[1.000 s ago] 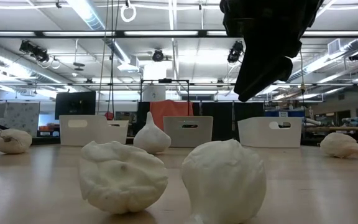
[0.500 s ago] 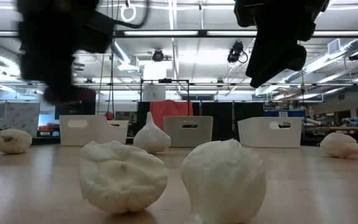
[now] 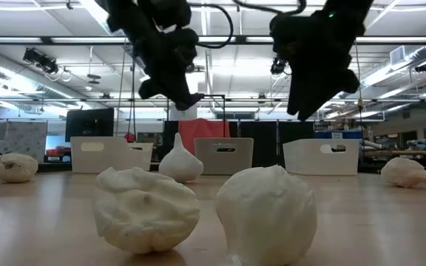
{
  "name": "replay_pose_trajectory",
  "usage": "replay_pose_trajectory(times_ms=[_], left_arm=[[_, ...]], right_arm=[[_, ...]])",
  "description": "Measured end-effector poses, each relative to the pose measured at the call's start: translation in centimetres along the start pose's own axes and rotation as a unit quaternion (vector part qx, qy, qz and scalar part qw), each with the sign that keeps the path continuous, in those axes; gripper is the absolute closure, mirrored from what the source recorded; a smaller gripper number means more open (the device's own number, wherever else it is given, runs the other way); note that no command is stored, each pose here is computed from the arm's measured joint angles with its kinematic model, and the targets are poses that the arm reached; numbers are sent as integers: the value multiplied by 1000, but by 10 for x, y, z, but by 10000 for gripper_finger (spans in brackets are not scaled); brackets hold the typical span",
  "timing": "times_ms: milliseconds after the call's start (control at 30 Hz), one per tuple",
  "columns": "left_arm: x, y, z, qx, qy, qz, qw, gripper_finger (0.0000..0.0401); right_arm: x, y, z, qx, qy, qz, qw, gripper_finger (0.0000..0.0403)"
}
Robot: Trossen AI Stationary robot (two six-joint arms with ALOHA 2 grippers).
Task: Sort produce into baskets
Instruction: Put the eggplant into the gray bin
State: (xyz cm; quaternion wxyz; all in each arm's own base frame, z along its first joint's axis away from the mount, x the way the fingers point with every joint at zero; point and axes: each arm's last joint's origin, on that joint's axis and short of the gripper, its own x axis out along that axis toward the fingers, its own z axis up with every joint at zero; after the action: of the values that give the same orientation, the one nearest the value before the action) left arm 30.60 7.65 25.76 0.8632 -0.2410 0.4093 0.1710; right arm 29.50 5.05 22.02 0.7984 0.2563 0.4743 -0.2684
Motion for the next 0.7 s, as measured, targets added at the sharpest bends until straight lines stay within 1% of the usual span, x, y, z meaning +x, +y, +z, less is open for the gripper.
replay_pose_trajectory(times_ms=[100,167,300,400,533,700], left_arm=[[9,23,22,3,-2,-5,1000,326],[19,37,35,12,7,-6,1000,307],[41,59,59,29,13,7,999,266],[51,72,78,33,7,13,999,251],[50,80,100,53,-4,5,999,249],[35,78,106,97,21,3,995,249]], right_arm=[[3,-8,11,31,-5,-3,999,234],[6,-12,19,52,-8,3,999,234],[8,-19,29,86,-16,4,996,234],[9,-23,33,109,-16,1,994,234],[9,-24,33,129,-21,-4,991,234],[9,-23,30,136,-1,-3,991,234]])
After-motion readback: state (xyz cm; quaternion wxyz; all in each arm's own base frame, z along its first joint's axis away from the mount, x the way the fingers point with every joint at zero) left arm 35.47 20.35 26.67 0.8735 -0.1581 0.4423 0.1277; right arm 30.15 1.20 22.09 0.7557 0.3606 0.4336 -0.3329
